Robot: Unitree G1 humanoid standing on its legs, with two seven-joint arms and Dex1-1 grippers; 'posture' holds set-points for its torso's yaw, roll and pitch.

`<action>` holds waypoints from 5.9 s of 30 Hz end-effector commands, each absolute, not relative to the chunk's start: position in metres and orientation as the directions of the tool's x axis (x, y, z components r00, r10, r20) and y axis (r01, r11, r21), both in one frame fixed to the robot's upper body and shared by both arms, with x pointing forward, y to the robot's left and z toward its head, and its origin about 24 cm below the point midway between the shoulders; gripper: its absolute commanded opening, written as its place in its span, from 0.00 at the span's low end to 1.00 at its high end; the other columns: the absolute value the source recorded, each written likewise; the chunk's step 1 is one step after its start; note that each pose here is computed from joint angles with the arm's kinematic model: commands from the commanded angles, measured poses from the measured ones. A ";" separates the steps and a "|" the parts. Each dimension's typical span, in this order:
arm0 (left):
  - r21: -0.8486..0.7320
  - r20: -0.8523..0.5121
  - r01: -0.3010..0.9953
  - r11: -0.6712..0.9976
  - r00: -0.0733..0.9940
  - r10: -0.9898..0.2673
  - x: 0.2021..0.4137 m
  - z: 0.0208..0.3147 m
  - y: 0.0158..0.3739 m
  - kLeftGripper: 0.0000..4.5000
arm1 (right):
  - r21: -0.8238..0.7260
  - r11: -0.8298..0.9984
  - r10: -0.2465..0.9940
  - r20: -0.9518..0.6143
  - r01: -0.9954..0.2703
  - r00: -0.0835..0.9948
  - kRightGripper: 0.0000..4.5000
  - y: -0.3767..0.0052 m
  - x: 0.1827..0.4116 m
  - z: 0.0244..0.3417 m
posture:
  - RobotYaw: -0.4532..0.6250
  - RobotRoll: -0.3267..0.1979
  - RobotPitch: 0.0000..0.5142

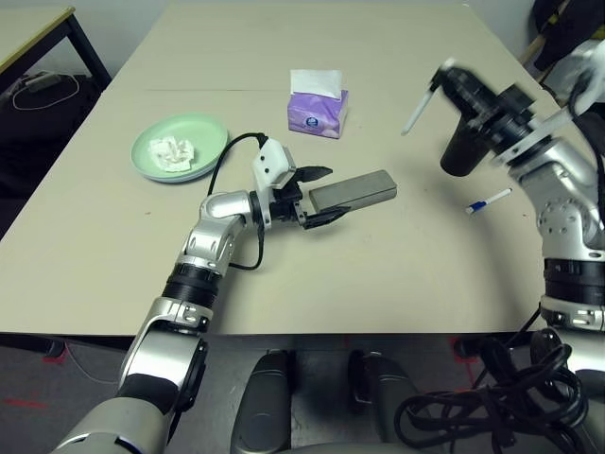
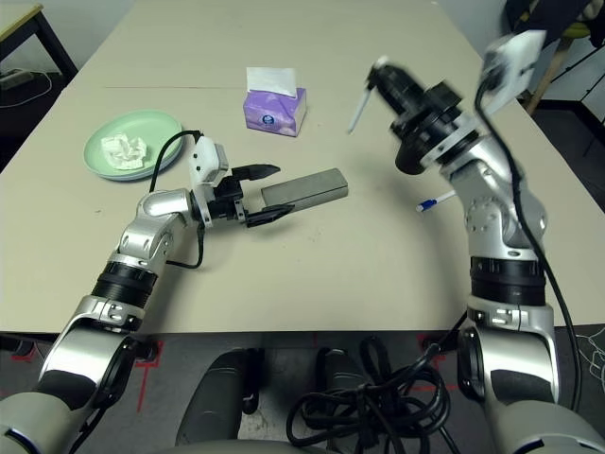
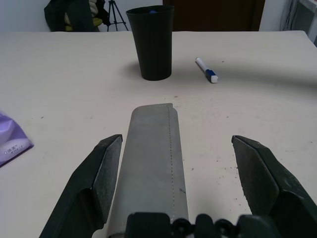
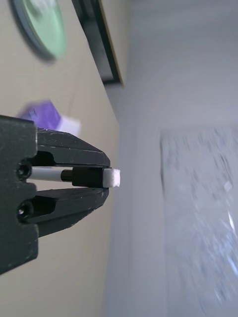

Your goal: Organize and tidy the items on the table.

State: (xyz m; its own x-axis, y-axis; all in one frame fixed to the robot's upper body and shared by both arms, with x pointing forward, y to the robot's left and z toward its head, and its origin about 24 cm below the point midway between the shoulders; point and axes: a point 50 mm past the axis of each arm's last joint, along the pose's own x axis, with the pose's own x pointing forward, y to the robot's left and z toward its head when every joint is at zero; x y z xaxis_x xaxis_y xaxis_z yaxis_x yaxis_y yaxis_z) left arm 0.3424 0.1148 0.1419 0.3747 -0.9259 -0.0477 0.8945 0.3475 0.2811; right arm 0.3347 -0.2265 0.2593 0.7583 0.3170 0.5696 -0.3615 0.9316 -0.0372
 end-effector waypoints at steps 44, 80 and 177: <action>0.266 -0.095 0.904 0.335 0.371 -0.924 0.339 0.136 0.116 1.00 | -0.023 0.997 0.074 0.258 -0.071 0.963 0.99 -0.245 0.361 0.252 | 0.45 0.62 0.24; 0.328 -0.050 0.890 0.318 0.353 -0.934 0.314 0.144 0.101 1.00 | -0.492 -0.320 0.327 -0.859 -0.810 0.393 0.99 -0.279 0.346 0.226 | 0.55 0.62 0.58; 0.305 0.116 0.832 0.463 0.450 -0.885 0.343 0.190 0.143 1.00 | 0.047 0.981 0.153 0.408 -0.188 0.900 0.07 -0.269 0.354 0.277 | 0.45 0.62 0.23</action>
